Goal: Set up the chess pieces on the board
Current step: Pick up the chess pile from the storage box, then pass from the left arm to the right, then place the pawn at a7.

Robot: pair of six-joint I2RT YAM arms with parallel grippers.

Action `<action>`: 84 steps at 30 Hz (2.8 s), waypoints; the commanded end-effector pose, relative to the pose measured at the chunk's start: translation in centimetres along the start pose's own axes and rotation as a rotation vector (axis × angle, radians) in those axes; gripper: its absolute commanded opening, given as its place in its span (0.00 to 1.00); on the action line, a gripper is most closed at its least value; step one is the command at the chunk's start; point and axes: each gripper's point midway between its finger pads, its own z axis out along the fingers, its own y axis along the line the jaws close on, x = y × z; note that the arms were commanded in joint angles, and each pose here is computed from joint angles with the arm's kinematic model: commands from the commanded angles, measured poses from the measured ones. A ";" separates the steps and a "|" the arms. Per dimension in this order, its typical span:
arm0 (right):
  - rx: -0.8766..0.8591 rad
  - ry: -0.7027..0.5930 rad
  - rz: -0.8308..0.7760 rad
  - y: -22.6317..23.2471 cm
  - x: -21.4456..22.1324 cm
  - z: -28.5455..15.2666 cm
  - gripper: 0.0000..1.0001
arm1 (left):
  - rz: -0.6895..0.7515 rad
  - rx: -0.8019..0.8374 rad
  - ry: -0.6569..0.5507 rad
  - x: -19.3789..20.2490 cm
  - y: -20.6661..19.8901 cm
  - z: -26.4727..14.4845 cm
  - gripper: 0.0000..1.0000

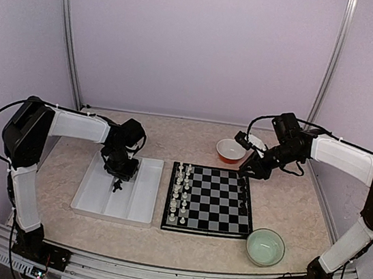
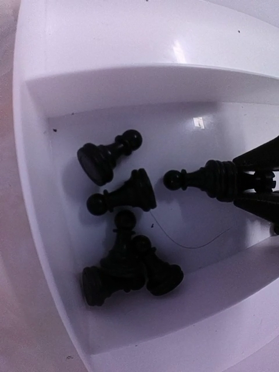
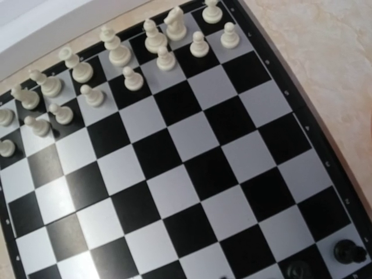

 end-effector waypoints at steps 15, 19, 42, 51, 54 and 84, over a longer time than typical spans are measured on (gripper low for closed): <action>-0.112 -0.175 -0.087 2.6 -8.9 -2.3 0.25 | 0.377 0.224 -0.462 -0.3 -6.7 -12.6 0.00; -0.232 -0.235 -0.079 5.0 -12.2 -2.1 0.28 | 0.431 0.389 -0.585 0.4 -10.6 -16.9 0.00; -0.607 -0.189 -0.007 13.2 -14.8 3.3 0.28 | 0.570 0.582 -0.664 1.3 -20.3 -21.1 0.00; -0.637 -0.176 0.011 13.6 -14.3 3.7 0.14 | 0.572 0.584 -0.669 1.2 -20.6 -21.0 0.00; -0.649 -0.176 0.012 13.7 -14.3 3.7 0.11 | 0.573 0.581 -0.665 1.1 -20.6 -20.8 0.00; 0.279 0.237 -0.037 -6.6 1.3 4.7 0.00 | 0.549 0.530 -0.582 2.0 -19.9 -17.9 0.00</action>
